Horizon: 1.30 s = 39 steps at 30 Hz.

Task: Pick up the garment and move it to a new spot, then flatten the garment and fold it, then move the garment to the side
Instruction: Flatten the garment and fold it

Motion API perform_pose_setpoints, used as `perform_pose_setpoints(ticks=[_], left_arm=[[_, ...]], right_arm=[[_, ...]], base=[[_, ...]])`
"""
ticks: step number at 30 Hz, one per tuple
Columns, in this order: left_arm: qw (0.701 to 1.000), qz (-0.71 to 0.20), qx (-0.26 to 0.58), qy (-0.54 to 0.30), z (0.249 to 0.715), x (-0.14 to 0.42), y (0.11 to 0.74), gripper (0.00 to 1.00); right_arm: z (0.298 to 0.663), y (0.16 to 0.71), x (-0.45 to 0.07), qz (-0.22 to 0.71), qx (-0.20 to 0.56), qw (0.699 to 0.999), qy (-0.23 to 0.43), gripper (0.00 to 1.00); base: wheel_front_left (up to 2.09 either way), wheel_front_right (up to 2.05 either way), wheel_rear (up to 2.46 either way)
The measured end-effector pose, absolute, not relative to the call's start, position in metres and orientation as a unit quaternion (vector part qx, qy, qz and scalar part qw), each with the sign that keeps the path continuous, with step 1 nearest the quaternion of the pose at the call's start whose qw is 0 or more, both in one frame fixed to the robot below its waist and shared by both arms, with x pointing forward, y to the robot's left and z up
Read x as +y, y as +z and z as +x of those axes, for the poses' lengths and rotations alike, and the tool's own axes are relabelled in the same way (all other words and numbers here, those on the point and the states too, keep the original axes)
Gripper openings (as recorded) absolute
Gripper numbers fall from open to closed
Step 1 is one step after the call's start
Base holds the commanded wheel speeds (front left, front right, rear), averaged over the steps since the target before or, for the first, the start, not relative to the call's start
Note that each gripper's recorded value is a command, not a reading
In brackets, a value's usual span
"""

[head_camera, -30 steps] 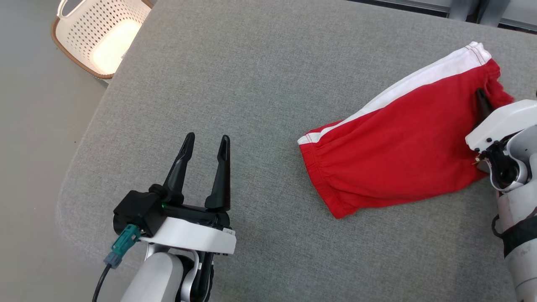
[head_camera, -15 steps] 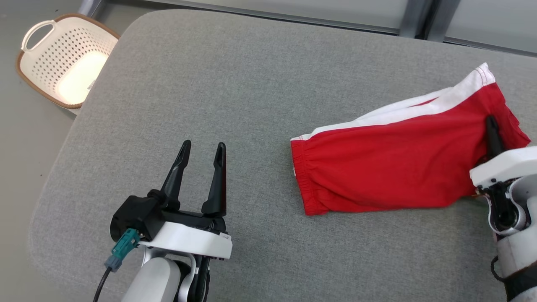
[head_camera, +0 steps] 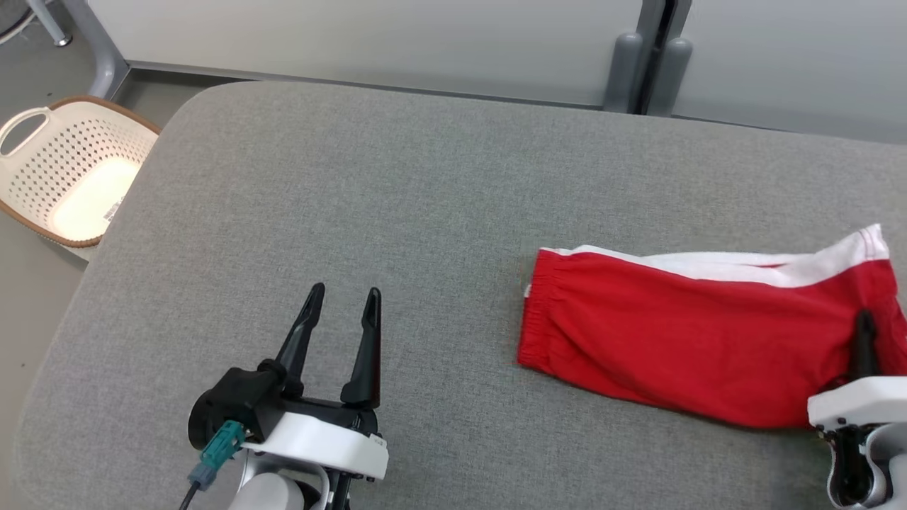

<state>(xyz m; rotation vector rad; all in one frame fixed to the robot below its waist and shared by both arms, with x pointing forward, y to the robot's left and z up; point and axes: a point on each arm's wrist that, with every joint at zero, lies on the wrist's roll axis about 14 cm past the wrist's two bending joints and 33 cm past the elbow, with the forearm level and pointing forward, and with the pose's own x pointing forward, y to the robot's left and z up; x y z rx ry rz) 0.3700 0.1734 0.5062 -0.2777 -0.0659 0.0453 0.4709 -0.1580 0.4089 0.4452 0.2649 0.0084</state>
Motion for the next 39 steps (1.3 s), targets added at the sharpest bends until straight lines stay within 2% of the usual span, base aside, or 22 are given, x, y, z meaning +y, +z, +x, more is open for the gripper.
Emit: perform_pose_setpoints(ticks=[3, 9, 15, 20, 29, 39], left_arm=[[0.99, -0.135, -0.031, 0.007, 0.367, 0.165, 0.506, 1.0], [0.991, -0.133, -0.031, 0.001, 0.363, 0.161, 0.507, 1.0], [0.991, -0.133, -0.031, 0.011, 0.352, 0.167, 0.506, 1.0], [0.99, -0.133, -0.031, 0.022, 0.343, 0.173, 0.504, 1.0], [0.99, -0.13, -0.035, 0.036, 0.333, 0.181, 0.506, 1.0], [0.99, -0.131, -0.027, 0.056, 0.328, 0.19, 0.501, 1.0]], right_arm=[[0.463, 0.409, -0.161, 0.206, 0.131, 0.97, -0.003, 0.0], [0.472, 0.433, -0.131, 0.207, 0.101, 0.972, 0.034, 0.0], [0.474, 0.468, -0.08, 0.217, 0.064, 0.967, 0.114, 0.0], [0.459, 0.493, -0.023, 0.226, 0.045, 0.952, 0.203, 0.0], [0.437, 0.492, 0.026, 0.212, 0.06, 0.935, 0.278, 0.0], [0.436, 0.483, 0.056, 0.173, 0.069, 0.928, 0.322, 0.0]], base=[[0.0, 0.0, 0.0], [0.0, 0.0, 0.0], [0.0, 0.0, 0.0], [0.0, 0.0, 0.0], [0.0, 0.0, 0.0], [0.0, 0.0, 0.0]])
